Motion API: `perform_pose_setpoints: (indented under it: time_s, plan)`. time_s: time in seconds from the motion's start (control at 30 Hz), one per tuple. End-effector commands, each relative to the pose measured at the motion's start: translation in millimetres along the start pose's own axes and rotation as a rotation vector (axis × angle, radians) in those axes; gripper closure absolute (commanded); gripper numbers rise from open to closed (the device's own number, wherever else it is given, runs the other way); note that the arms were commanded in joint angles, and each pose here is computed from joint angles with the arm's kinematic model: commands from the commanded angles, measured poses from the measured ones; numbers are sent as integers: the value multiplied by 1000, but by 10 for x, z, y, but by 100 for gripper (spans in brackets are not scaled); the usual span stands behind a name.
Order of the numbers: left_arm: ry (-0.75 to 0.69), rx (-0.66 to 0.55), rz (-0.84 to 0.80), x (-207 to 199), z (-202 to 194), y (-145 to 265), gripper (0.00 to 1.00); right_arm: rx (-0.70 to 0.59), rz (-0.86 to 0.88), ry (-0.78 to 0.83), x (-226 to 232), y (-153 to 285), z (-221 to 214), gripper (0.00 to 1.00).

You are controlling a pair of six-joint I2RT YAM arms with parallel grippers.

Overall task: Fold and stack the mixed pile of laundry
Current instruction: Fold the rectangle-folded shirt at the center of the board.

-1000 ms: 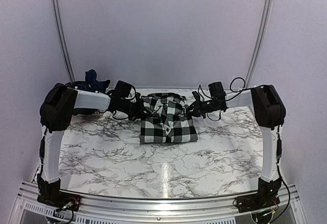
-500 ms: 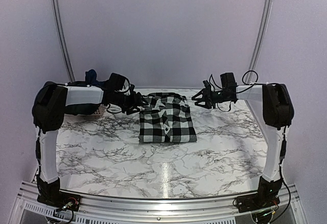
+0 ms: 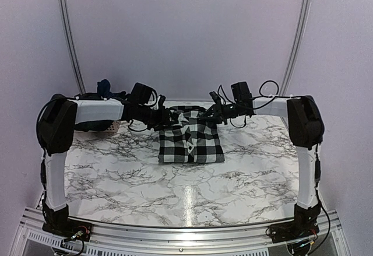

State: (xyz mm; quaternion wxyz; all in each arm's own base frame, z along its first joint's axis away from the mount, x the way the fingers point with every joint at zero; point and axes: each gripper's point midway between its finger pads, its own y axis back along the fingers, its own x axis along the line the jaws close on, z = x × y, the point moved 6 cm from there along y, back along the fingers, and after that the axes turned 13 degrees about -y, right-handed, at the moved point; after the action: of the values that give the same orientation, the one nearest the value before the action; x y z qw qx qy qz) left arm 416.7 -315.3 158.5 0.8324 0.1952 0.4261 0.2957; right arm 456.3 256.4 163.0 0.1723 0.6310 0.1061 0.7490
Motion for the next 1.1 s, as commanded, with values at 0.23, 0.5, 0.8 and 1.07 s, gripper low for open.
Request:
perform_pose_setpoints:
  time_s: [0.23, 0.5, 0.8, 1.07]
  plan:
    - [116, 58, -47, 539, -246, -798, 52, 60, -43, -107, -899, -566, 29, 83]
    - [132, 150, -62, 503, -785, -770, 52, 130, -83, -159, -1146, -582, -452, 78]
    - [-33, 122, -5, -26, -1170, -55, 32, 189, -106, -128, -741, -211, -1279, 69]
    - [-513, -15, 240, -616, -1122, 842, 1, 121, -74, 96, 118, 168, -1109, 63]
